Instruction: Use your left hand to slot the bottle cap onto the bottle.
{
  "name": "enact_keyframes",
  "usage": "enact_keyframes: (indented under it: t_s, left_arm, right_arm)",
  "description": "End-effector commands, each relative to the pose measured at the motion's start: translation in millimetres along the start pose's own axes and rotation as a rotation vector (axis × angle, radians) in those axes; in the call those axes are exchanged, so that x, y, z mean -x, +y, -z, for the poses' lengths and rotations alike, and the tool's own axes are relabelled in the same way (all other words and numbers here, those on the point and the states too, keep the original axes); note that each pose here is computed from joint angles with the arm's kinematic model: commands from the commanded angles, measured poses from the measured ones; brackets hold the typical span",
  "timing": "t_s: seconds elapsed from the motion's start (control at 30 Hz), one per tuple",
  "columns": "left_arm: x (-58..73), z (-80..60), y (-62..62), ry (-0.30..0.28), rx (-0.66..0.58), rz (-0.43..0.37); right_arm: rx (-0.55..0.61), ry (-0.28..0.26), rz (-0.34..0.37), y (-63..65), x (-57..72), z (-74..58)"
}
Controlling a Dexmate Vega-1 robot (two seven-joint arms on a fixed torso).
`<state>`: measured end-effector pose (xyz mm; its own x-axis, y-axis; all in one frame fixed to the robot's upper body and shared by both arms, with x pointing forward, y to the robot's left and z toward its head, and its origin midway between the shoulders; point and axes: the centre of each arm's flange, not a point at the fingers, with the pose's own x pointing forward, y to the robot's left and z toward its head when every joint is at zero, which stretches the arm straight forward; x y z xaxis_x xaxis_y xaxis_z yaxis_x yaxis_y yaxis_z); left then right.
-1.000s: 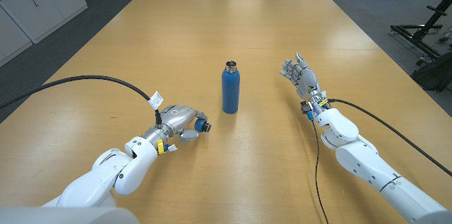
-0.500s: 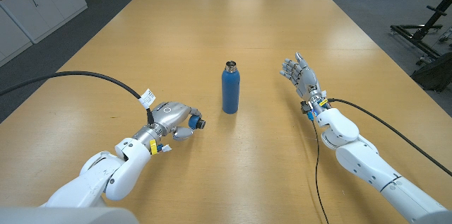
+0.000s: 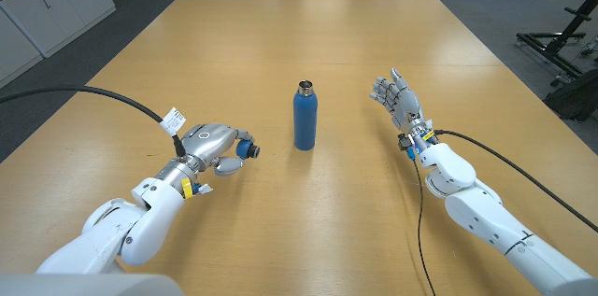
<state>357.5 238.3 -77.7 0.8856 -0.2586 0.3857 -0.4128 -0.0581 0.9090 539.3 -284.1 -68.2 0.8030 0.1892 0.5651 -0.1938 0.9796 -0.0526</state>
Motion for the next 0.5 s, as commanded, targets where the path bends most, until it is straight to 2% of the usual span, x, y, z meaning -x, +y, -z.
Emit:
enact_keyframes:
  t_s: [0.03,0.2,0.5]
  left_arm:
    - [-1.6,20.8,17.7,0.036,-0.016,-0.034]
    - [-3.6,29.9,24.3,0.042,0.003,-0.038]
    - [-2.4,54.4,40.4,0.073,0.065,-0.045]
  right_arm:
    - [-0.001,0.0,0.002,-1.0,0.5,-0.9]
    - [0.002,0.002,0.0,-1.1,0.5,0.6]
    - [-0.005,0.006,0.005,-2.0,2.4,3.3]
